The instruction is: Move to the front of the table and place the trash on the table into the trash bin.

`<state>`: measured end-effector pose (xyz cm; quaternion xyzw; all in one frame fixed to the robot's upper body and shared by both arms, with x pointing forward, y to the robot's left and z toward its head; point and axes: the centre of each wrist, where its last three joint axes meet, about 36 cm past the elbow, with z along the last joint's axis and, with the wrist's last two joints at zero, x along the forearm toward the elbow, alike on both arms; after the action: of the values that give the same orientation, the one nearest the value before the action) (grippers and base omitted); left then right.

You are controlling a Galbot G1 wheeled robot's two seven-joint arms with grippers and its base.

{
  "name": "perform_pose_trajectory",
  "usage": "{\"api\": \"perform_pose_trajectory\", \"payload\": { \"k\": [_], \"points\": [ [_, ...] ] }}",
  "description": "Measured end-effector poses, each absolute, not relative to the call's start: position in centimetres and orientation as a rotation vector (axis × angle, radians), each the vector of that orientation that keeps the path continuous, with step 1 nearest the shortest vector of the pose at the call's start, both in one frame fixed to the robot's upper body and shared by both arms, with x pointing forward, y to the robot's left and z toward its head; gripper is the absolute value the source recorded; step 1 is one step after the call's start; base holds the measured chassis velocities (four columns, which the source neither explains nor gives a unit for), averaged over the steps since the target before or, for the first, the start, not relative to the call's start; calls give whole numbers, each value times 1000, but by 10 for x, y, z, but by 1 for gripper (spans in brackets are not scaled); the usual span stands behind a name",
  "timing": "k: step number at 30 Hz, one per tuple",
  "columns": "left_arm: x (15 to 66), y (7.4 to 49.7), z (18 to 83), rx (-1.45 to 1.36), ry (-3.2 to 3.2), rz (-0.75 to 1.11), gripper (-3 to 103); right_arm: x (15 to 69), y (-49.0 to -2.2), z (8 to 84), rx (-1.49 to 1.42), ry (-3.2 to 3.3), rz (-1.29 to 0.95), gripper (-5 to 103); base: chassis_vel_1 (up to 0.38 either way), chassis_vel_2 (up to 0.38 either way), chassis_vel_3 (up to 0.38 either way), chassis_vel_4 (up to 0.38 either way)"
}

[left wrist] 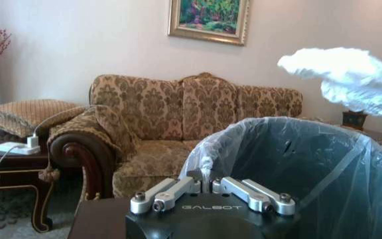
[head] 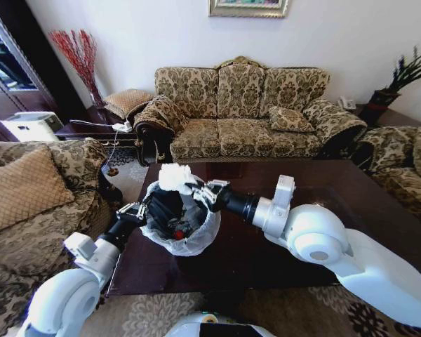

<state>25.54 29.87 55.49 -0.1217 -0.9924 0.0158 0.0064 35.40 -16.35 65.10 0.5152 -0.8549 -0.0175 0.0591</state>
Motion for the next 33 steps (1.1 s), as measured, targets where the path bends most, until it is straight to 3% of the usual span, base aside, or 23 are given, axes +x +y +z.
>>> {"api": "perform_pose_trajectory", "payload": {
  "k": [3,5,11,13,14,16,17,20,22,24,27,29,31,33],
  "points": [
    [254,299,554,-373,-3102,55,3,358,-159,647,1541,-2608,-29,33,0,0,0,0],
    [254,299,554,-372,-3102,55,3,358,-159,646,1540,-2610,-26,33,0,0,0,0],
    [253,299,553,-367,-3101,61,3,361,-155,642,1539,-2621,-10,61,0,0,0,0],
    [253,299,553,-367,-3100,61,3,361,-155,642,1539,-2626,-8,61,0,0,0,0],
    [253,299,553,-367,-3100,61,3,362,-155,642,1533,-2642,-3,71,0,0,0,0],
    [253,299,553,-366,-3100,61,3,363,-155,642,1529,-2649,-2,71,0,0,0,0],
    [253,299,553,-365,-3100,63,3,367,-156,645,1507,-2686,-6,82,0,0,0,0],
    [252,298,553,-361,-3099,68,3,371,-160,650,1450,-2765,-28,88,0,0,0,0],
    [252,298,552,-355,-3099,74,3,374,-165,653,1360,-2861,-37,97,0,0,0,0],
    [252,298,552,-351,-3100,76,3,377,-167,653,1312,-2902,-26,99,0,0,0,0],
    [247,300,549,-303,-3110,81,3,404,-186,631,852,-3159,107,100,0,0,0,0],
    [246,301,548,-289,-3111,80,3,409,-193,626,756,-3187,128,100,0,0,0,0],
    [245,302,548,-270,-3116,75,3,416,-227,609,470,-3216,197,100,0,0,0,0],
    [245,302,548,-268,-3117,76,3,413,-244,594,369,-3191,208,100,0,0,0,0]
  ]
}}
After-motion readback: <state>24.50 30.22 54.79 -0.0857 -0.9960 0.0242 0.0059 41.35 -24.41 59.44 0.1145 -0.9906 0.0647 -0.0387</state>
